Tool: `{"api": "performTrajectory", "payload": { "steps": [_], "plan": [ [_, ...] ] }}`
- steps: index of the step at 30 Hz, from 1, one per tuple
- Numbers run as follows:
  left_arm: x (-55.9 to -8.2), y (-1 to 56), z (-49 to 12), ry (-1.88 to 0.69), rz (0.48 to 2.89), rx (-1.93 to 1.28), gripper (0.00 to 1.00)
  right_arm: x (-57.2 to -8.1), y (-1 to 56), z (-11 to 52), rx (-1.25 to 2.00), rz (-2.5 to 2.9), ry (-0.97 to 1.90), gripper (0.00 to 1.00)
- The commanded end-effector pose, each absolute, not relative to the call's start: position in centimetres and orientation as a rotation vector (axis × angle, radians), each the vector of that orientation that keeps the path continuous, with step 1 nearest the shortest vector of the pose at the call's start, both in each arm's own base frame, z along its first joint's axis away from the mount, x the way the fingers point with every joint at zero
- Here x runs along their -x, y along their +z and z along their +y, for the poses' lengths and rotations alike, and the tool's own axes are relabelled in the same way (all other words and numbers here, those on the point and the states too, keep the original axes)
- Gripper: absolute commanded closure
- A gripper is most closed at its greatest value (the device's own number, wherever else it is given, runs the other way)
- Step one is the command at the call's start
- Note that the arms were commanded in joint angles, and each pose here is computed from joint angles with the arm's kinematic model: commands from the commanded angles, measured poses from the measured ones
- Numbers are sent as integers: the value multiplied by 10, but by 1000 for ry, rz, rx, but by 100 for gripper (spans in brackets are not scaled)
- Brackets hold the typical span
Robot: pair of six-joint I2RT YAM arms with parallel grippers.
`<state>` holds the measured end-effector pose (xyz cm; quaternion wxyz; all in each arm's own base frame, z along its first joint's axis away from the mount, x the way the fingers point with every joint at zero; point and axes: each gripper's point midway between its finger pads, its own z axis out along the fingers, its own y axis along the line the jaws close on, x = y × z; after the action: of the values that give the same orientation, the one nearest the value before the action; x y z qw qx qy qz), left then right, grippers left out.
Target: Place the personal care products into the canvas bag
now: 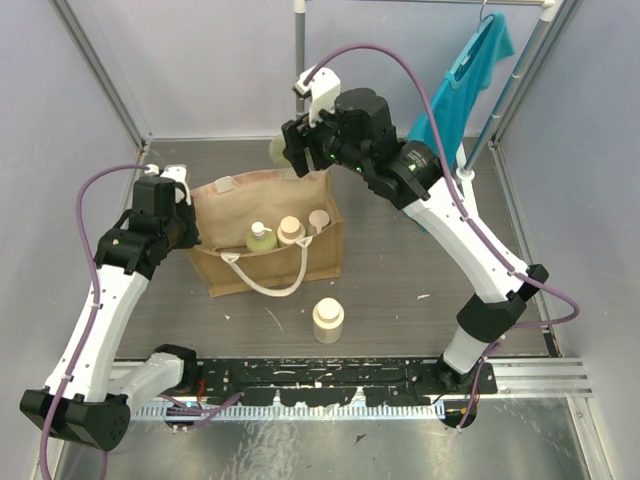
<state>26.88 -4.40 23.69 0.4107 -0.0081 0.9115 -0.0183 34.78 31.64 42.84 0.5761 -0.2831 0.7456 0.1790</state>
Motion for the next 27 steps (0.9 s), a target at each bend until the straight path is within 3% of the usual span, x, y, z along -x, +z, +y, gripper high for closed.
{"api": "performTrajectory", "payload": {
  "steps": [1,11,27],
  "plan": [
    [-273,255,-44,-59,2229,35,96,-333,477,359,685,1545,583,99],
    [-272,259,-44,-64,2219,35,96,-318,426,429,768,1605,720,99],
    [-268,259,-46,-96,2204,63,97,-308,338,488,841,1802,797,99]
  ]
}}
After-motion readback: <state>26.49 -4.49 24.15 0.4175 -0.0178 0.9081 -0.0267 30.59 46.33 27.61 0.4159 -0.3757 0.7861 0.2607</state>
